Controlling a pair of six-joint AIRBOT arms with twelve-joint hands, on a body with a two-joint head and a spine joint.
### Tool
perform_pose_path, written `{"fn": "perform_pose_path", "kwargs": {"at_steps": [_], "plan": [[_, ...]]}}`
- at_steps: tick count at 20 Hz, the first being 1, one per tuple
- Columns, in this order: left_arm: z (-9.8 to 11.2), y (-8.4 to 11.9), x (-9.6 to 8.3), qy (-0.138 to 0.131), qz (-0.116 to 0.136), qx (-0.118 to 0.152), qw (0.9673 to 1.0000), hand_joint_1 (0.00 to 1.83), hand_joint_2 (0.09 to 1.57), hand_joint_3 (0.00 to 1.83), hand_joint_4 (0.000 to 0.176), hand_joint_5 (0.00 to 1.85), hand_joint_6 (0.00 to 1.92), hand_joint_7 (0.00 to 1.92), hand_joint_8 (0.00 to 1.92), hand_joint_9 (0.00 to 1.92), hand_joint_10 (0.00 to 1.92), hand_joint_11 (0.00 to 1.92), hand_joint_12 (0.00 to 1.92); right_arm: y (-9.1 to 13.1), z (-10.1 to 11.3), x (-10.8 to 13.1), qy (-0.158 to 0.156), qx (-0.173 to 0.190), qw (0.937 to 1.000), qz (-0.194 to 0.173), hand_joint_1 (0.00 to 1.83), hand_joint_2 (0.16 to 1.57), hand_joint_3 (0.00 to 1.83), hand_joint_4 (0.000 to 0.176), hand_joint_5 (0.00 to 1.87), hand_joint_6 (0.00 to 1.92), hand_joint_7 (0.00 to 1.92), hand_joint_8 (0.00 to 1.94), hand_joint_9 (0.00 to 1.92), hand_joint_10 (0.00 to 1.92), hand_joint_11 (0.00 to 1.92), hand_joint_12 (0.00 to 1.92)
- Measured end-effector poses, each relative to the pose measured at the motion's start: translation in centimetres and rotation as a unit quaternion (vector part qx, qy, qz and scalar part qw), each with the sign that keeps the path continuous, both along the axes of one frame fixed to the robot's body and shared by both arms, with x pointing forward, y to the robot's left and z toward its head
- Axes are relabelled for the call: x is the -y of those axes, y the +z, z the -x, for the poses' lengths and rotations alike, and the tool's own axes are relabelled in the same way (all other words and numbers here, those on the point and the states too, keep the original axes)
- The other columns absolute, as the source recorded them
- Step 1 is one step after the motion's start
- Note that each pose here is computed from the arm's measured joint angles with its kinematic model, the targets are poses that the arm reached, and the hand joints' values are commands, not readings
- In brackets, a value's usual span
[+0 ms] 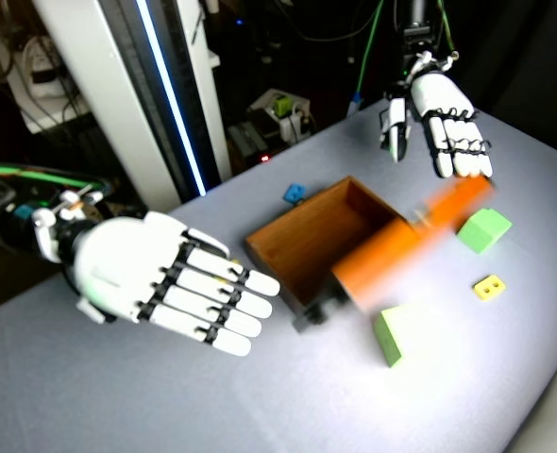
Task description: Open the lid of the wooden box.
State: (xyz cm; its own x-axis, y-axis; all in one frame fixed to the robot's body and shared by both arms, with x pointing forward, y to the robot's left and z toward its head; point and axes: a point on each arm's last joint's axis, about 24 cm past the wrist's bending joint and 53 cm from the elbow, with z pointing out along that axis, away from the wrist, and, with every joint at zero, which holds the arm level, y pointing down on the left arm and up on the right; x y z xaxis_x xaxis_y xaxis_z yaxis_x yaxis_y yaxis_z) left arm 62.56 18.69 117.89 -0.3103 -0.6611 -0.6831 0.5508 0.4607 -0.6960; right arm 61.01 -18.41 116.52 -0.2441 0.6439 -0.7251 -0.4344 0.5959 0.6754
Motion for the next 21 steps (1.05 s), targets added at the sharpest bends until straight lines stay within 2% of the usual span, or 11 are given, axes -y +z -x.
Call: {"fn": "perform_pose_path", "kwargs": {"at_steps": [5, 6, 9, 10, 12, 13, 15, 17, 18, 19, 21], "plan": [[0.0, 0.5, -0.2, 0.004, 0.013, 0.008, 0.9999, 0.57, 1.44, 0.0, 0.014, 0.0, 0.0, 0.0, 0.0, 0.0, 0.0, 0.0, 0.01, 1.3, 0.2, 0.5, -0.007, 0.019, 0.9998, -0.01, 0.45, 1.48, 0.01, 0.047, 0.0, 0.0, 0.0, 0.0, 0.0, 0.0, 0.0, 0.0], [0.0, 0.8, -0.4, 0.007, 0.019, 0.012, 0.9997, 0.51, 1.46, 0.01, 0.008, 0.0, 0.0, 0.0, 0.0, 0.0, 0.0, 0.0, 0.0, 1.9, 0.3, 0.6, -0.008, 0.026, 0.9996, -0.011, 0.35, 1.48, 0.01, 0.03, 0.0, 0.0, 0.0, 0.0, 0.0, 0.0, 0.0, 0.0], [0.1, 1.3, -0.7, 0.011, 0.03, 0.019, 0.9993, 0.36, 1.47, 0.01, 0.0, 0.0, 0.0, 0.0, 0.0, 0.0, 0.0, 0.0, 0.0, 2.8, 0.6, 0.9, -0.013, 0.041, 0.9991, -0.009, 0.24, 1.45, 0.0, 0.046, 0.0, 0.0, 0.0, 0.0, 0.0, 0.0, 0.0, 0.0], [0.2, 1.5, -0.7, 0.012, 0.034, 0.023, 0.9991, 0.31, 1.47, 0.01, 0.008, 0.0, 0.0, 0.0, 0.0, 0.0, 0.0, 0.0, 0.0, 3.1, 0.7, 0.9, -0.013, 0.046, 0.9988, -0.007, 0.21, 1.44, 0.0, 0.053, 0.0, 0.0, 0.0, 0.0, 0.0, 0.0, 0.0, 0.0], [0.4, 2.0, -1.0, 0.014, 0.042, 0.032, 0.9985, 0.18, 1.48, 0.01, 0.039, 0.0, 0.0, 0.0, 0.0, 0.0, 0.0, 0.0, 0.0, 4.1, 1.2, 1.3, -0.016, 0.061, 0.998, -0.009, 0.26, 1.4, 0.0, 0.034, 0.0, 0.0, 0.0, 0.0, 0.0, 0.0, 0.0, 0.0], [0.5, 2.2, -1.1, 0.014, 0.045, 0.036, 0.9982, 0.13, 1.46, 0.0, 0.054, 0.0, 0.0, 0.0, 0.0, 0.0, 0.0, 0.0, 0.0, 4.4, 1.4, 1.5, -0.017, 0.065, 0.9977, -0.008, 0.31, 1.43, 0.0, 0.06, 0.0, 0.0, 0.0, 0.0, 0.0, 0.0, 0.0, 0.0], [0.6, 2.7, -1.2, 0.017, 0.057, 0.042, 0.9973, 0.12, 1.46, 0.0, 0.067, 0.0, 0.0, 0.0, 0.0, 0.0, 0.0, 0.0, 0.0, 5.1, 1.7, 1.9, -0.022, 0.076, 0.9968, -0.01, 0.32, 1.46, 0.01, 0.075, 0.0, 0.0, 0.0, 0.0, 0.0, 0.0, 0.0, 0.0], [0.9, 3.3, -1.4, 0.019, 0.068, 0.053, 0.9961, 0.11, 1.45, 0.0, 0.098, 0.0, 0.0, 0.0, 0.0, 0.0, 0.0, 0.0, 0.0, 6.0, 2.1, 2.3, -0.025, 0.09, 0.9955, -0.014, 0.34, 1.46, 0.01, 0.07, 0.0, 0.0, 0.0, 0.0, 0.0, 0.0, 0.0, 0.0], [1.0, 3.6, -1.6, 0.02, 0.072, 0.06, 0.9954, 0.06, 1.44, 0.0, 0.104, 0.0, 0.0, 0.0, 0.0, 0.0, 0.0, 0.0, 0.0, 6.6, 2.3, 2.5, -0.026, 0.1, 0.9945, -0.017, 0.26, 1.42, 0.0, 0.051, 0.0, 0.0, 0.0, 0.0, 0.0, 0.0, 0.0, 0.0], [1.1, 3.7, -1.9, 0.023, 0.075, 0.063, 0.9949, 0.01, 1.43, 0.0, 0.117, 0.0, 0.0, 0.0, 0.0, 0.0, 0.0, 0.0, 0.0, 7.1, 2.6, 2.7, -0.027, 0.107, 0.9936, -0.02, 0.19, 1.42, 0.0, 0.0, 0.0, 0.0, 0.0, 0.0, 0.0, 0.0, 0.0, 0.0], [1.4, 4.3, -2.2, 0.03, 0.082, 0.072, 0.9936, 0.0, 1.43, 0.0, 0.117, 0.0, 0.0, 0.0, 0.0, 0.0, 0.0, 0.0, 0.0, 7.9, 3.0, 3.0, -0.028, 0.123, 0.9918, -0.021, 0.16, 1.44, 0.0, 0.0, 0.0, 0.0, 0.0, 0.0, 0.0, 0.0, 0.0, 0.0]]}}
